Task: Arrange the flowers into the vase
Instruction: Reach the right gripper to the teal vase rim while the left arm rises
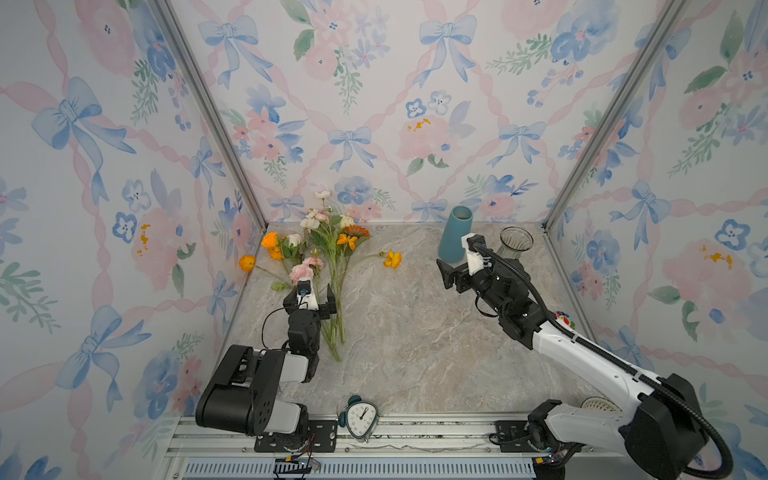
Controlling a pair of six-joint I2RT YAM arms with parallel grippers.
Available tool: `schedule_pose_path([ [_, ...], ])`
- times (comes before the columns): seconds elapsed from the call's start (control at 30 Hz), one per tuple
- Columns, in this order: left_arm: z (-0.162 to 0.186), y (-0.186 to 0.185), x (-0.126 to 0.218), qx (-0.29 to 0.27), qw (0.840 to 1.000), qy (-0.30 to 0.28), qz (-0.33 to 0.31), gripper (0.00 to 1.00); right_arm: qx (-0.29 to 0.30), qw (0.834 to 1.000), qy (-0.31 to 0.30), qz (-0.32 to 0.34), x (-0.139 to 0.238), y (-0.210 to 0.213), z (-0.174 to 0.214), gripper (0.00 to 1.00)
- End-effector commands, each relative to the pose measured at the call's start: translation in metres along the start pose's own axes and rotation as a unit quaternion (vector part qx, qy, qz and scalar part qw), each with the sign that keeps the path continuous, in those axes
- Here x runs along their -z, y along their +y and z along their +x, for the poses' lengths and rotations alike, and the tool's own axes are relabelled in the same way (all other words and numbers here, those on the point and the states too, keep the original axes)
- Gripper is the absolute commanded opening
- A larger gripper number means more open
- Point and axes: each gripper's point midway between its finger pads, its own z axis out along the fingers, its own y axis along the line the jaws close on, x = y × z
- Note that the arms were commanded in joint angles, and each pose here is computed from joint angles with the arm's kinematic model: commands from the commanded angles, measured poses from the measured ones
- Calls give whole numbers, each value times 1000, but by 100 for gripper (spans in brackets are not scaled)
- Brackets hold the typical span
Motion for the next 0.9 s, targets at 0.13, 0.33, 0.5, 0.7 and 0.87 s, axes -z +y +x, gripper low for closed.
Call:
schedule_pose_path([
  [0.13,-91,-77,-16,-7,997,35,71,98,-19,996,36,83,-22,-35,-16,97],
  [0.33,-151,-181,-7,-108,960,66,251,98,-59,986,61,146,-47,-94,-23,97],
  [0.5,-139,-230,26,-124,903,58,407,98,-57,981,74,170,-79,-127,-20,97],
  [0.7,-118,-250,50,-128,884,49,448,98,-61,980,97,165,-107,-150,-10,97],
  [0.87,-122,-243,54,-136,892,39,429,98,-66,977,119,165,-124,-167,3,97],
])
